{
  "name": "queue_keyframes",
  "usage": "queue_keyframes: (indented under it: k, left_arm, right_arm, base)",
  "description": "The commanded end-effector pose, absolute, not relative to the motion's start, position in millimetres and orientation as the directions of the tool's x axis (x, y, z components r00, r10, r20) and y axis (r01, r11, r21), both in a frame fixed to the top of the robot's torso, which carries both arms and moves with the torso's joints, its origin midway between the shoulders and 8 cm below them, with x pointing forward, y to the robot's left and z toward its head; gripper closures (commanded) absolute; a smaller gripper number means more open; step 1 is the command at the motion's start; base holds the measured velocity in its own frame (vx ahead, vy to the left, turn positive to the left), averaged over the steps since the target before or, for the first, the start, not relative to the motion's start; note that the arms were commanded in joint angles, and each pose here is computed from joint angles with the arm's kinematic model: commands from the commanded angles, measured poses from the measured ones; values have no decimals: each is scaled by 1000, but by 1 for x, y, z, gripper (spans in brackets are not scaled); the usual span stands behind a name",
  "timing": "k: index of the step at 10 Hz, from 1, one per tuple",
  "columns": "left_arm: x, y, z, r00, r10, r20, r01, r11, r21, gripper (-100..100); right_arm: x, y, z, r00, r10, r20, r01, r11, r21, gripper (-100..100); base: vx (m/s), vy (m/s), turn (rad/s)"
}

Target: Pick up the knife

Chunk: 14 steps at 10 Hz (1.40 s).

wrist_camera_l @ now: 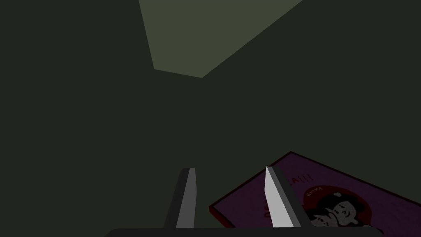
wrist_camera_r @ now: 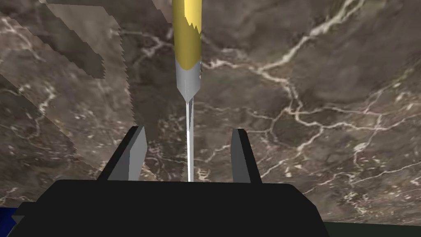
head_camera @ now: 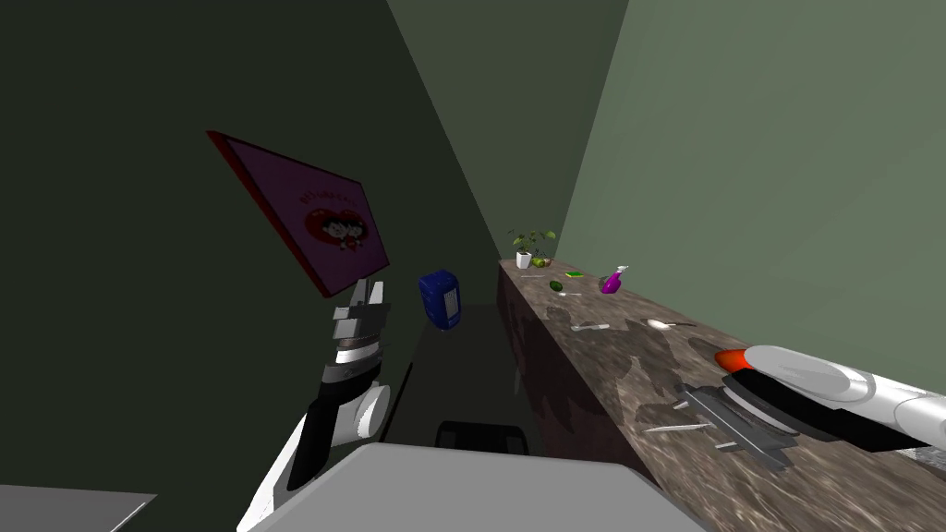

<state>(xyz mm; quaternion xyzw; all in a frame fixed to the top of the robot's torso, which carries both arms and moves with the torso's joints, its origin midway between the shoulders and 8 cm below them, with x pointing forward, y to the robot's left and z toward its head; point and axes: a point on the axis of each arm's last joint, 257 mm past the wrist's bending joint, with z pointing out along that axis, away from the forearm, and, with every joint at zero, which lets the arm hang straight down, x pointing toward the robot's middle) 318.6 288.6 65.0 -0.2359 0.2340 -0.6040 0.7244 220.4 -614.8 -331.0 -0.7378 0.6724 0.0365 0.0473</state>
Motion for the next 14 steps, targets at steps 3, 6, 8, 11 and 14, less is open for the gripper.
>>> queue_keyframes:
  k: [3, 6, 8, 11, 14]
  left_arm:
    - [319, 289, 65, 161, -986, -54, 765, 159, -624, 0]
    - [319, 289, 65, 161, -986, -54, 765, 159, -624, 0]
    - [319, 289, 65, 161, -986, -54, 765, 159, -624, 0]
    - [319, 289, 65, 161, -986, -54, 765, 159, -624, 0]
    - [319, 289, 65, 161, -986, -54, 765, 159, -624, 0]
  right_arm:
    - [218, -615, -331, 91, -989, -118, -996, -89, -15, 100]
    - [230, -608, -319, 101, -985, -141, -995, -96, -38, -100]
    - [233, -608, -317, 102, -985, -142, -994, -97, -43, -100]
    - [230, -606, -334, 95, -986, -139, -995, -89, -46, -100]
    - [230, -606, -331, 97, -985, -141, -995, -91, -45, 100]
  base:
    - [0, 0, -4]
    - [-11, 6, -11]
    - [-39, 23, -34]
    - [-8, 8, 30]
    - [-2, 2, 2]
